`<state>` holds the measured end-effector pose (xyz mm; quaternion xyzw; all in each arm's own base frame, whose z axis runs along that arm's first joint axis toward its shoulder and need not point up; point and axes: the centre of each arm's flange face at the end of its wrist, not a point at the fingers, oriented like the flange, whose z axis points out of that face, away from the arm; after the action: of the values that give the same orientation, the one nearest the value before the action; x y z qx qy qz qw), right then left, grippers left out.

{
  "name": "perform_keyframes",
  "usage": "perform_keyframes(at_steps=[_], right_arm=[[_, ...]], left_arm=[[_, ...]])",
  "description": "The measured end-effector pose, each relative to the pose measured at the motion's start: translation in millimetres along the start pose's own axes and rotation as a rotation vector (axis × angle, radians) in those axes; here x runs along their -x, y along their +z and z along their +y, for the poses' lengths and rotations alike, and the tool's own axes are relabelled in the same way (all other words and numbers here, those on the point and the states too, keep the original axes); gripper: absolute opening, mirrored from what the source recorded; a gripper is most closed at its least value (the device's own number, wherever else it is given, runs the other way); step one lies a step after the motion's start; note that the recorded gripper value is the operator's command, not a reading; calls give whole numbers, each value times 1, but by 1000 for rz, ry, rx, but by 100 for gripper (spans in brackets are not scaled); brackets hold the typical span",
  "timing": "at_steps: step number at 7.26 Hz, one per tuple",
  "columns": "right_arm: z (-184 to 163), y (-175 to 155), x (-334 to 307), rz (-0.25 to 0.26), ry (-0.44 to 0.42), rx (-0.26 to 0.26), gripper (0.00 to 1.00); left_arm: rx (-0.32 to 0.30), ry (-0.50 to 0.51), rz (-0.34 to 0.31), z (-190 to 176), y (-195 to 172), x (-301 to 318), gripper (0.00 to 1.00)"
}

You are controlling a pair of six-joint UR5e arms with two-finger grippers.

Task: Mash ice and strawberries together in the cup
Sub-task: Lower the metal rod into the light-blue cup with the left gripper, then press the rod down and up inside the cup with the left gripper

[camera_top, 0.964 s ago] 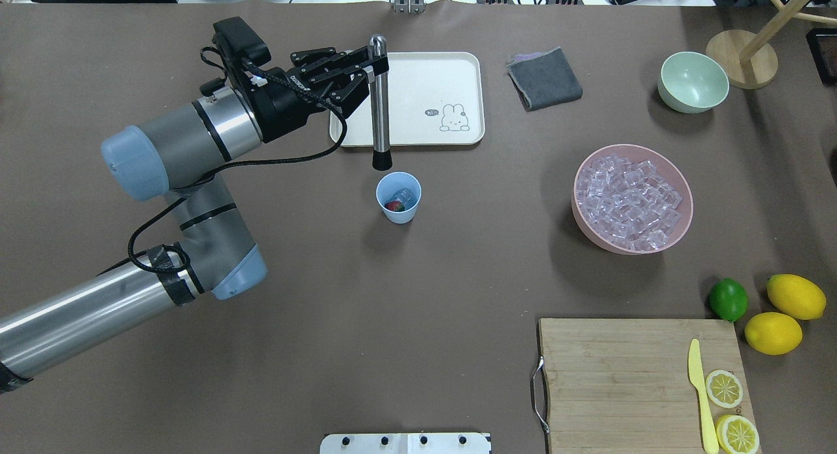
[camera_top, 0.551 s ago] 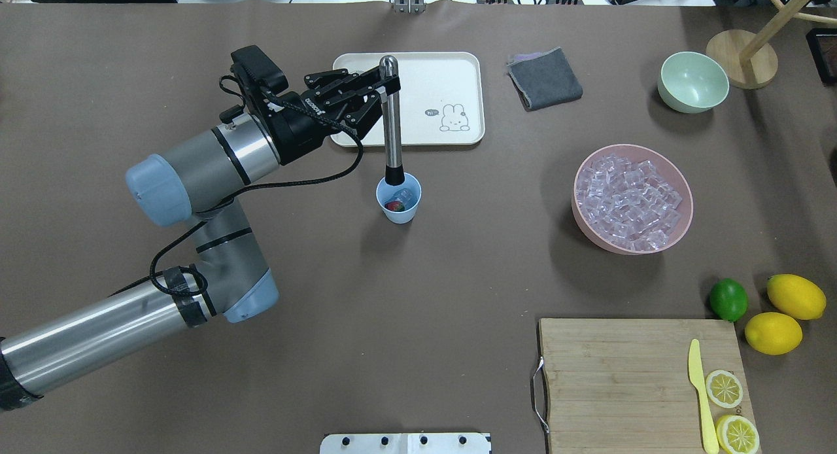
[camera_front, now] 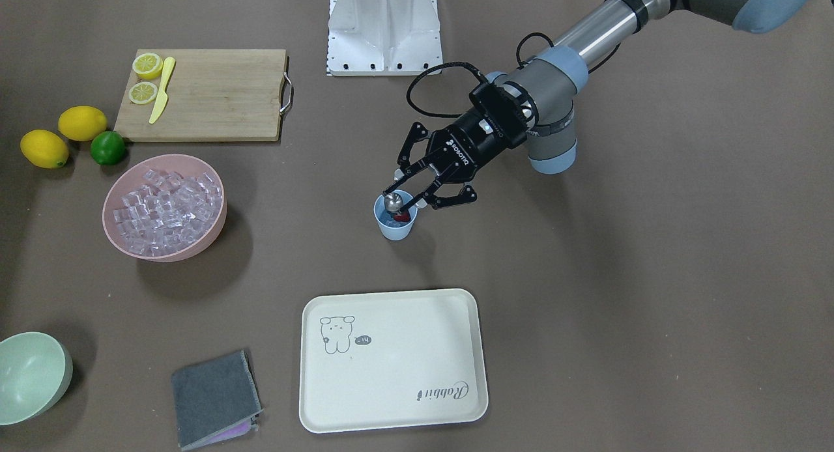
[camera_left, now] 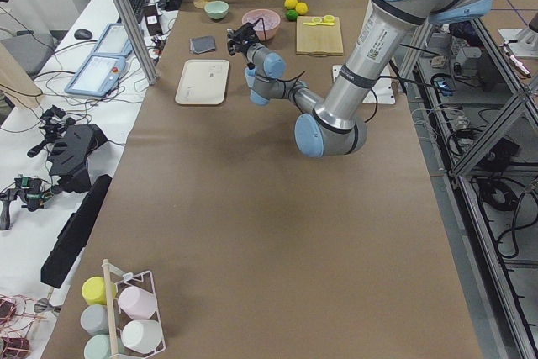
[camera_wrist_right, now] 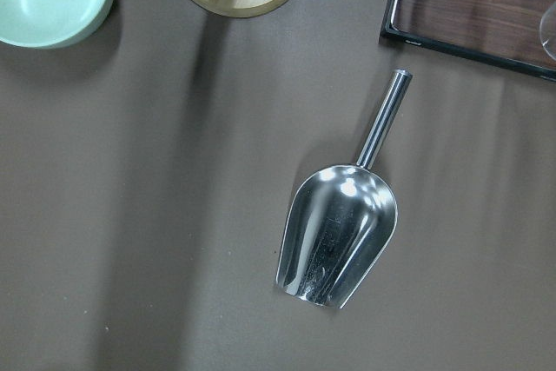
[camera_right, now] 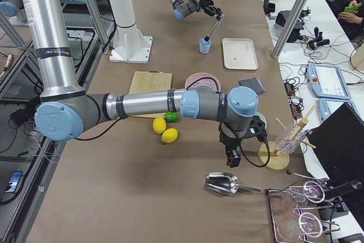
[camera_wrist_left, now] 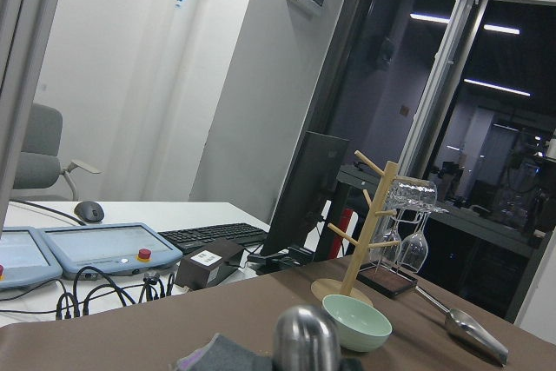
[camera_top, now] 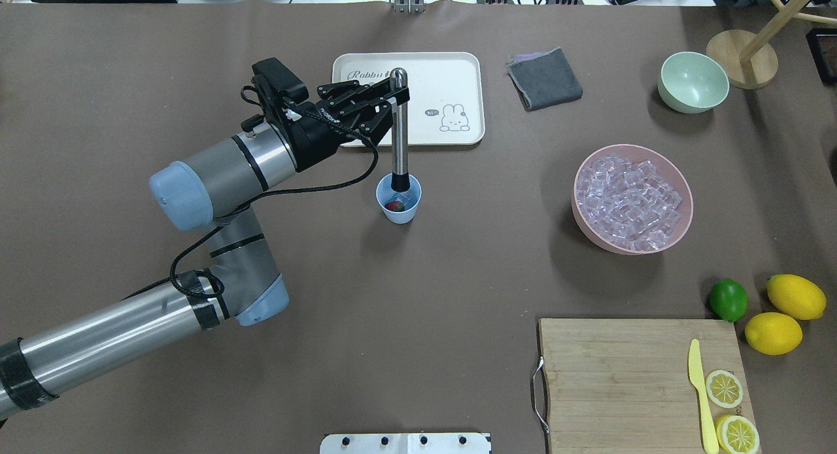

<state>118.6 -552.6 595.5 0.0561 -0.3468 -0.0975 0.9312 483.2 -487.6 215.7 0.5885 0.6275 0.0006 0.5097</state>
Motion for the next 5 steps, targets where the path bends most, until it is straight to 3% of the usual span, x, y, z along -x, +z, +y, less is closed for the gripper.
perform_keyframes(at_steps=[5], right_arm=[[4, -6, -5, 4, 10, -10, 99]], left_arm=[[50, -20, -6, 43, -7, -9, 20]])
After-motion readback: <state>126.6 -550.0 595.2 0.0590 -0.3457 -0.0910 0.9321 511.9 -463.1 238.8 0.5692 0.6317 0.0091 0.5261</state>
